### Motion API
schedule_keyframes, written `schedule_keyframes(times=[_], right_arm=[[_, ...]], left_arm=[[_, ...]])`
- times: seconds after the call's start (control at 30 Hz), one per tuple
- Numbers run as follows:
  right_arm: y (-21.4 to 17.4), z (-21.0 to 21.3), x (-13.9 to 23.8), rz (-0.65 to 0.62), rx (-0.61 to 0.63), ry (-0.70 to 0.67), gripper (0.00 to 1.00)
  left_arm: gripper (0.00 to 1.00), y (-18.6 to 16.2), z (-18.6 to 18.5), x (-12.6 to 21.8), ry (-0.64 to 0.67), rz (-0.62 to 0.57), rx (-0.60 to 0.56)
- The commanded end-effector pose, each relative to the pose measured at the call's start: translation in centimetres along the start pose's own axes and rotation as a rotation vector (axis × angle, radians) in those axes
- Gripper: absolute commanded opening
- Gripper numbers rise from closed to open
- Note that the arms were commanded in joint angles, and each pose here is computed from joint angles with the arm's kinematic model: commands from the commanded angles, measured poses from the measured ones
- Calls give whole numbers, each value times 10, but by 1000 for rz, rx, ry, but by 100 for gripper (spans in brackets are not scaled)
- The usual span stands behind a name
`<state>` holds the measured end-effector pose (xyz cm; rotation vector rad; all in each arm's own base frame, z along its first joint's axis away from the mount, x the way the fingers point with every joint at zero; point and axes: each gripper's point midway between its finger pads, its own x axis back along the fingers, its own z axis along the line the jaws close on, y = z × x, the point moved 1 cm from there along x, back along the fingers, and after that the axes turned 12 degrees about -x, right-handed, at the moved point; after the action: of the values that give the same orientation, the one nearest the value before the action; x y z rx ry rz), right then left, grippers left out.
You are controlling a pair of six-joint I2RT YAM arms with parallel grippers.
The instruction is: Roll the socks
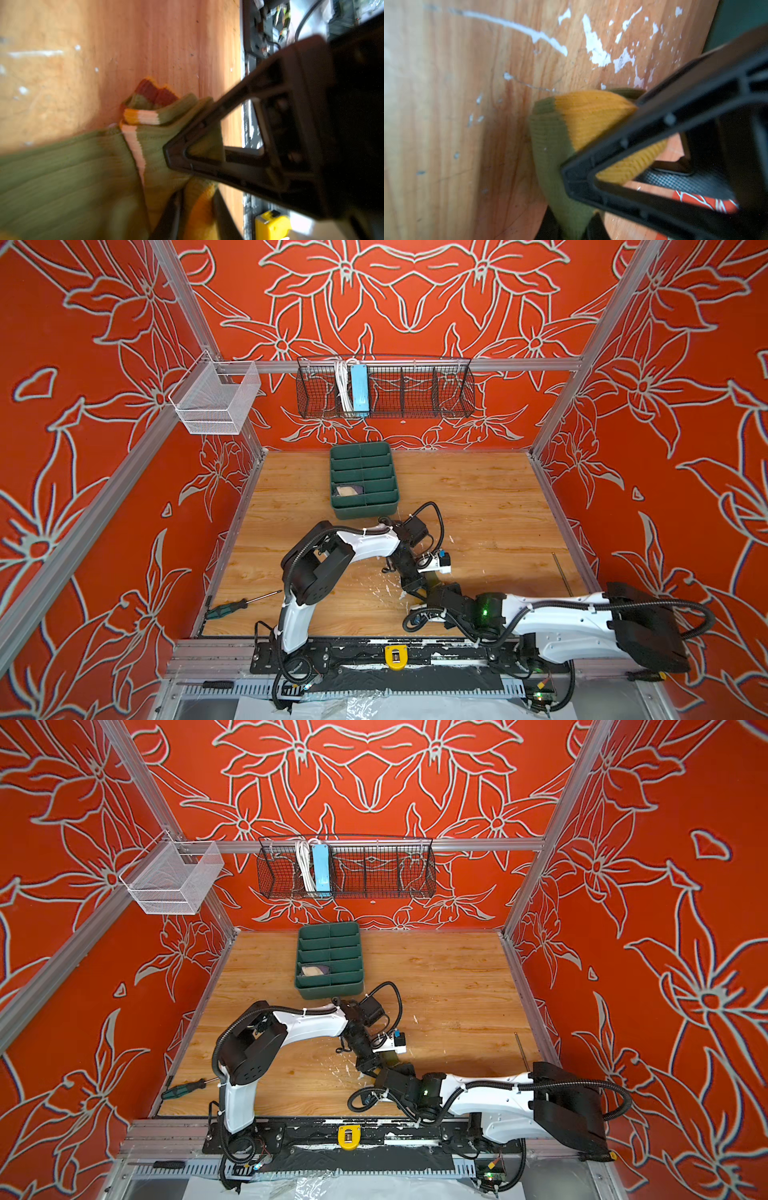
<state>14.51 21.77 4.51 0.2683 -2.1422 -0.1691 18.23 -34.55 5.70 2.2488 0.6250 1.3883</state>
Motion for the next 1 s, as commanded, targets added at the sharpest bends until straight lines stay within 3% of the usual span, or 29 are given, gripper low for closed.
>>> schedule_keyframes(times=[0.0,0.2,0.27,0.3,0.33,0.43,0.53,0.63,0.7,0.77,0.87,0.97], right_arm=[[-11,30,5,56,8,187,0],[-14,32,13,64,-64,266,0],[-14,30,16,61,-99,304,0],[-15,30,17,63,-114,325,0],[-15,31,17,65,-126,346,0],[-18,37,17,95,-141,424,0],[-17,43,15,132,-192,509,0],[-13,45,14,150,-237,566,0],[-10,47,13,160,-253,601,0],[-9,48,13,177,-270,641,0],[-7,47,13,212,-310,713,0],[-1,46,11,257,-356,795,0]], left_arm=[[50,12,16,23,186,-32,-54],[70,36,27,78,525,-120,-130],[81,42,29,105,670,-147,-167],[94,44,28,121,751,-164,-188],[98,47,27,135,821,-181,-207],[98,51,22,186,1038,-292,-219],[98,45,17,243,1246,-456,-76],[98,39,0,284,1238,-642,74],[98,41,-15,298,1208,-719,78],[98,50,-44,307,1171,-747,-33],[98,56,-83,292,1067,-689,-271],[99,52,-104,277,982,-626,-365]])
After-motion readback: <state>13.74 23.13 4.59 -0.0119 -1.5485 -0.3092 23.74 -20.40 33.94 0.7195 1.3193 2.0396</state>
